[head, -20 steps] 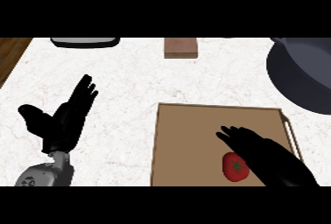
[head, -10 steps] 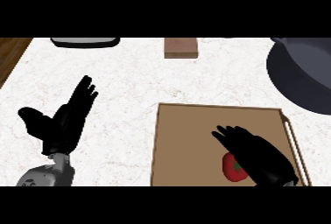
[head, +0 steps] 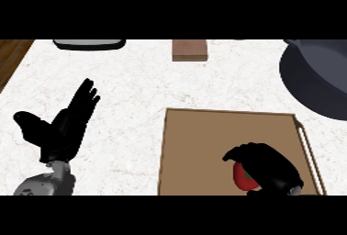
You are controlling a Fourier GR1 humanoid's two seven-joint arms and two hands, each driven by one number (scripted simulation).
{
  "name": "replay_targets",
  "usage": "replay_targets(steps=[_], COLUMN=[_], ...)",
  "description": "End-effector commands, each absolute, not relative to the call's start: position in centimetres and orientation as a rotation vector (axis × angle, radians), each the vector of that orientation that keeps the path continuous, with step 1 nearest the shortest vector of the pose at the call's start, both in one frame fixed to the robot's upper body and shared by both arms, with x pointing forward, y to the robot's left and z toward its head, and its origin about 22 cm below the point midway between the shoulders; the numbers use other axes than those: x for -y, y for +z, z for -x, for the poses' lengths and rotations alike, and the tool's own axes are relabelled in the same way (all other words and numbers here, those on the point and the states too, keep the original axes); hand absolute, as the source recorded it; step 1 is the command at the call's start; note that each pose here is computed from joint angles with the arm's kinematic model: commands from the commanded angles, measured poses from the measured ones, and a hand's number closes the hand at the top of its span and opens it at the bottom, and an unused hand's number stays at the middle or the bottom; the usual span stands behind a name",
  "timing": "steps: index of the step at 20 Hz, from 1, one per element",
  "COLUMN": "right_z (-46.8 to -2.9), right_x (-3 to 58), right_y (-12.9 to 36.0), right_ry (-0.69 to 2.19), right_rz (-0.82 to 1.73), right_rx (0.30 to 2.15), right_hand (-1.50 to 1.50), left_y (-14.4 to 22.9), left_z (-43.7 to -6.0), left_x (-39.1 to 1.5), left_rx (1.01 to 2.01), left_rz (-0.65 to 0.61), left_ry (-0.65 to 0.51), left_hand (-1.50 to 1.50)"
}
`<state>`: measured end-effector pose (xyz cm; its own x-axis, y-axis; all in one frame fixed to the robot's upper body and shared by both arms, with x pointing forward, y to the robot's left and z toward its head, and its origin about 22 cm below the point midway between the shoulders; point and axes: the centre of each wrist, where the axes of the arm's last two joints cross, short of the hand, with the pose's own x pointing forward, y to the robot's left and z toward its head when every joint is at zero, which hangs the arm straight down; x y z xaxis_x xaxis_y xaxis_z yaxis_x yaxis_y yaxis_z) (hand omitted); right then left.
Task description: Pick the tomato from the tray and place it in the pot
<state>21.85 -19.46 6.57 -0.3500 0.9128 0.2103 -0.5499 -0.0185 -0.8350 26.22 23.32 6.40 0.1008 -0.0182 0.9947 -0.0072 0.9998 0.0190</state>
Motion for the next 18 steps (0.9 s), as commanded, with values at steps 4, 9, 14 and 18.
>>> replay_targets(steps=[4,9,14,18], right_z=[-21.2,-21.8,-23.5,-23.1], right_x=[17.7,19.9,27.3,35.2], right_y=[7.0,7.8,6.1,6.3], right_ry=[1.638,1.639,1.138,0.668], right_rz=[0.448,0.444,0.757,0.998], right_rx=[1.215,1.232,0.958,0.688], right_hand=[1.5,1.5,1.5,1.5], left_y=[5.0,5.3,7.2,6.3], left_z=[-27.5,-26.4,-26.3,-25.5], left_x=[-23.9,-23.1,-24.1,-24.2], left_rx=[1.482,1.484,1.48,1.468], left_rz=[-0.008,-0.002,-0.052,-0.066], left_ry=[-0.011,-0.008,0.008,0.042], left_hand=[0.0,0.0,0.0,0.0])
